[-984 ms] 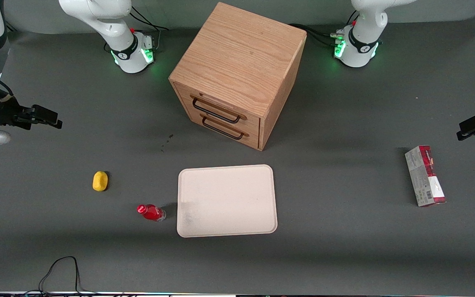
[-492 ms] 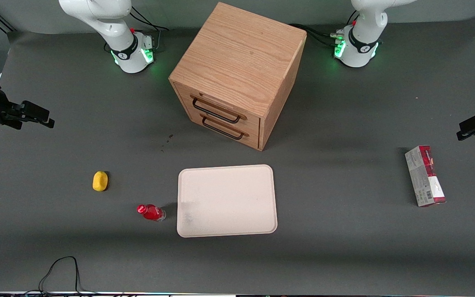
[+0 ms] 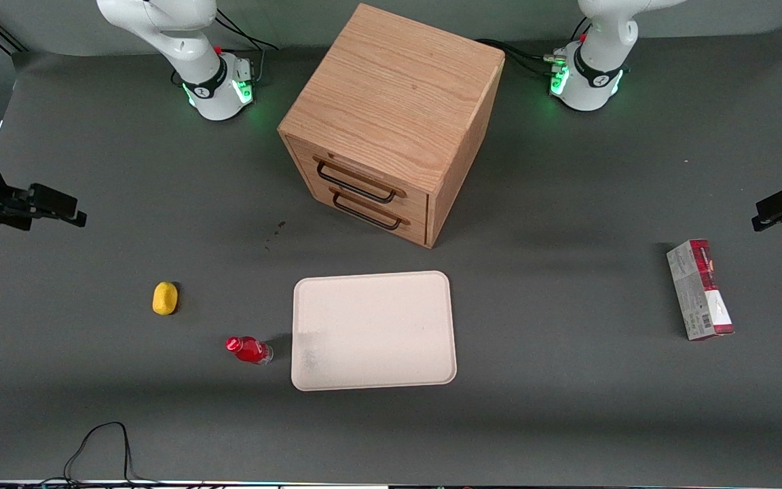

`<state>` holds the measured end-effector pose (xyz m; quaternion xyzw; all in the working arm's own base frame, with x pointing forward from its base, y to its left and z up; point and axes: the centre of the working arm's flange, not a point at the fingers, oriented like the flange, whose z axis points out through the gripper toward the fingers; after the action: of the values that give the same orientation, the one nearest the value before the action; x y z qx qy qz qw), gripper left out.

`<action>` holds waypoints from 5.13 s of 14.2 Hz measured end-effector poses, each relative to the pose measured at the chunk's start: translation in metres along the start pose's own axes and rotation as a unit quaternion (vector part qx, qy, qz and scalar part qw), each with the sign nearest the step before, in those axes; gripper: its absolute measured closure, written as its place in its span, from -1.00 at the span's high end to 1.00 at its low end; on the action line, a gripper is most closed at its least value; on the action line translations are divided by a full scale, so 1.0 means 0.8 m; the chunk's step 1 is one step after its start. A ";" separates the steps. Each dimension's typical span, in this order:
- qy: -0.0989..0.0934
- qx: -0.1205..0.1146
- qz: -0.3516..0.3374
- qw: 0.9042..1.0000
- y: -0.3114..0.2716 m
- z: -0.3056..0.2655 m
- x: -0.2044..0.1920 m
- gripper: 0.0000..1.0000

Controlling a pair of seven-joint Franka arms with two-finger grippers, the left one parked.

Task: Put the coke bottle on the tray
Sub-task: 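Move the right gripper out from rest toward the red Coca-Cola bottle, then lower the open right gripper over the bottle's cap end, then close the right gripper on the bottle neck, then lift the bottle and swing it upright away from the tray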

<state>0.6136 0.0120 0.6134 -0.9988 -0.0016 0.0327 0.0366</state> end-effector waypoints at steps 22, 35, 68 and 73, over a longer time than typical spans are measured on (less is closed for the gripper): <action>0.032 -0.020 -0.013 0.999 -0.192 0.190 0.147 1.00; 0.043 -0.040 -0.017 0.998 -0.186 0.327 0.185 1.00; -0.005 -0.058 0.047 0.997 -0.189 0.260 0.134 -0.37; -0.039 -0.069 0.040 0.996 -0.185 0.139 0.083 -0.37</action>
<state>0.6722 0.1678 0.5089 -0.9962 0.0348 0.0728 -0.0338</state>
